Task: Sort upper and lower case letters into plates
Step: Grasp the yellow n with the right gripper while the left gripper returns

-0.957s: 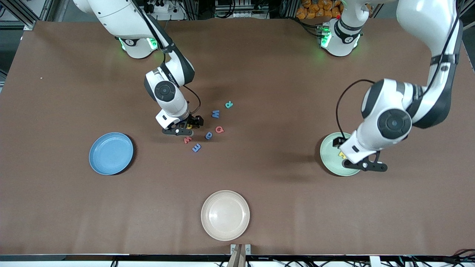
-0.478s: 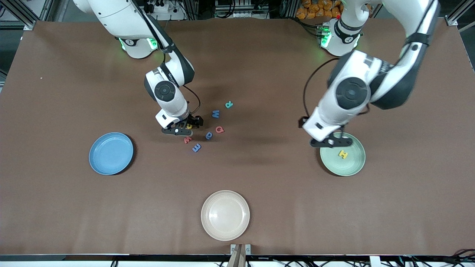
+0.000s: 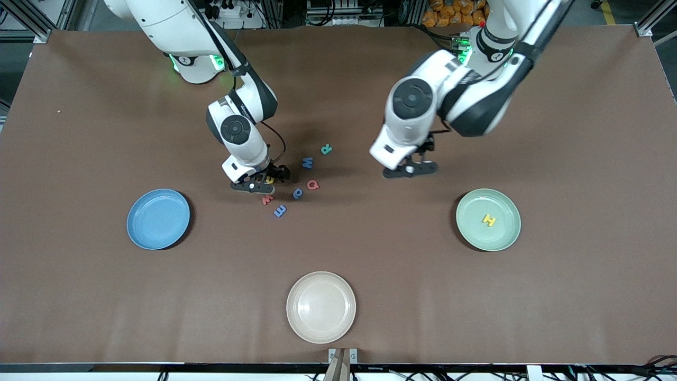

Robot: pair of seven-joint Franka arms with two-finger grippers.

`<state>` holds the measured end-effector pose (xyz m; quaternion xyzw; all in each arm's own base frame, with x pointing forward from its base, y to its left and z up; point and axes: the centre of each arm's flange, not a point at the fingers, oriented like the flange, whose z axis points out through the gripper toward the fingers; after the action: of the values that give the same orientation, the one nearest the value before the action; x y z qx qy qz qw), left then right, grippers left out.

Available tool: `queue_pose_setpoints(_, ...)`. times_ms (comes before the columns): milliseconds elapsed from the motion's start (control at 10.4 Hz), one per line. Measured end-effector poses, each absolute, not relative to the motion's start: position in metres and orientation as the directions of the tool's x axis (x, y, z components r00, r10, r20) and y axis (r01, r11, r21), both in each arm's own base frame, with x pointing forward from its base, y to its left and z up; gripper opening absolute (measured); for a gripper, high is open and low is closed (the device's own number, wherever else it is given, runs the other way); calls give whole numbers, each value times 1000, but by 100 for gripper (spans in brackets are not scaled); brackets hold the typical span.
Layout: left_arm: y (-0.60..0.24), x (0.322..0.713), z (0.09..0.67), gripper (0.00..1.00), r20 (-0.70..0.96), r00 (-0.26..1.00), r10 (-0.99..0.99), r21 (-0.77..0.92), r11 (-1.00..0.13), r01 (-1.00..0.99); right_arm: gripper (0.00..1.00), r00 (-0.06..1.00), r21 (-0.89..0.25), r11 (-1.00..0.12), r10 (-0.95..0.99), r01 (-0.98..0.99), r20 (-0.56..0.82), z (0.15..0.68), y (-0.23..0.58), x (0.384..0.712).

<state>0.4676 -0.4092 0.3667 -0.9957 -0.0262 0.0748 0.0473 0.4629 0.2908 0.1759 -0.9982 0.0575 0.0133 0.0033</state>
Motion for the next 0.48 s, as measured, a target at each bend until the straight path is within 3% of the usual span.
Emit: queue_pose_setpoints(478, -475, 406, 314, 100, -30, 989, -143, -37, -989, -144, 100, 993, -2, -993, -114, -114, -31, 168, 290, 461)
